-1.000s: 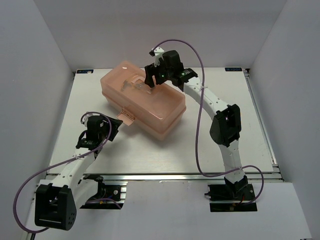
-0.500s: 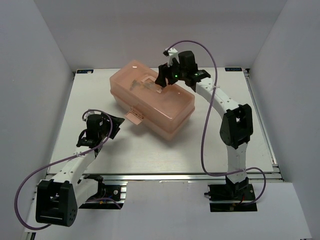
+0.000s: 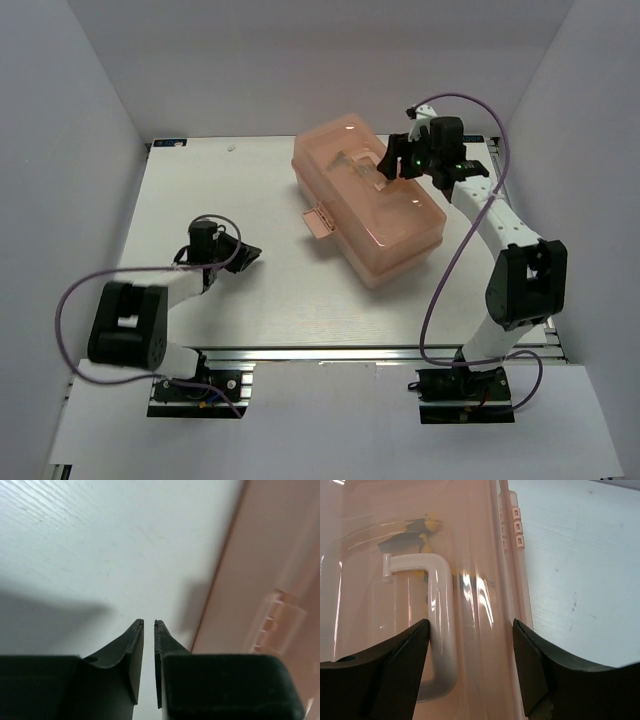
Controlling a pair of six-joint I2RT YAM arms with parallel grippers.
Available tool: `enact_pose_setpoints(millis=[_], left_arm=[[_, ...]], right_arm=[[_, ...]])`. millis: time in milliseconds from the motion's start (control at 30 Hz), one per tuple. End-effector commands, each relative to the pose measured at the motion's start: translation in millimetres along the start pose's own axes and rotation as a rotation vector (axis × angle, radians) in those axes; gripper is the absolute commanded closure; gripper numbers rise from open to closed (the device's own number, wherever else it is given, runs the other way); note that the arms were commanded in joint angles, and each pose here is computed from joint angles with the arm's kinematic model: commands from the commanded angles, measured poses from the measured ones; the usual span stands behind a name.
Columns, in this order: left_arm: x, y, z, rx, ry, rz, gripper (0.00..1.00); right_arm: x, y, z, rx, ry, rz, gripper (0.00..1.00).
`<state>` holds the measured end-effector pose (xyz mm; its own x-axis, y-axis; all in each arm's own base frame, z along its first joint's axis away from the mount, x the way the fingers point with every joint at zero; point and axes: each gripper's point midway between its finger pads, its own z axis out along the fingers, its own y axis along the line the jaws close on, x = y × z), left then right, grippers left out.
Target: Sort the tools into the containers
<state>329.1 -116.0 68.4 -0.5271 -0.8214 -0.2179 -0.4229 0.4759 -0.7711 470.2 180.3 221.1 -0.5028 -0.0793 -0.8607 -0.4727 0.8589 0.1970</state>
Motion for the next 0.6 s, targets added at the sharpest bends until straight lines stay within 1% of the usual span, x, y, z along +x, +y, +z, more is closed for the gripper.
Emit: enact_pose_setpoints(millis=[0,33,67,100,133,167,233,267,300,333,367,400,533,567], left_arm=[[14,-29,29,0.122,0.151,0.034,0.76],[22,-33,36,0.132,0.193,0.059,0.77],[22,-54,43,0.18,0.223,0.087,0.77],[27,-59,49,0.186,0.246,0.103,0.77],[41,-56,60,0.172,0.292,0.119,0.77],[41,-74,66,0.215,0.294,0.143,0.77],[61,-79,77,0.222,0.357,0.159,0.74],[62,-95,80,0.262,0.36,0.175,0.74],[73,-100,81,0.278,0.388,0.188,0.72],[80,-100,86,0.275,0.408,0.19,0.71],[81,-111,88,0.304,0.41,0.201,0.71],[91,-114,88,0.315,0.441,0.21,0.71],[108,-127,85,0.385,0.496,0.209,0.7],[108,-136,80,0.435,0.494,0.221,0.71]], right_arm=[[112,-26,-28,0.169,0.336,0.244,0.66],[112,-30,-32,0.195,0.329,0.263,0.67],[115,-33,-35,0.208,0.327,0.288,0.68],[115,-33,-40,0.217,0.319,0.321,0.68],[123,-32,-42,0.209,0.333,0.346,0.68],[124,-34,-44,0.212,0.334,0.367,0.68],[129,-34,-46,0.207,0.342,0.391,0.69],[130,-38,-47,0.214,0.341,0.4,0.69],[129,-38,-48,0.21,0.34,0.408,0.69],[130,-40,-48,0.213,0.34,0.413,0.69],[129,-41,-48,0.213,0.339,0.414,0.69],[128,-40,-48,0.208,0.338,0.414,0.69],[128,-41,-46,0.205,0.339,0.419,0.69],[128,-42,-46,0.205,0.339,0.421,0.7]])
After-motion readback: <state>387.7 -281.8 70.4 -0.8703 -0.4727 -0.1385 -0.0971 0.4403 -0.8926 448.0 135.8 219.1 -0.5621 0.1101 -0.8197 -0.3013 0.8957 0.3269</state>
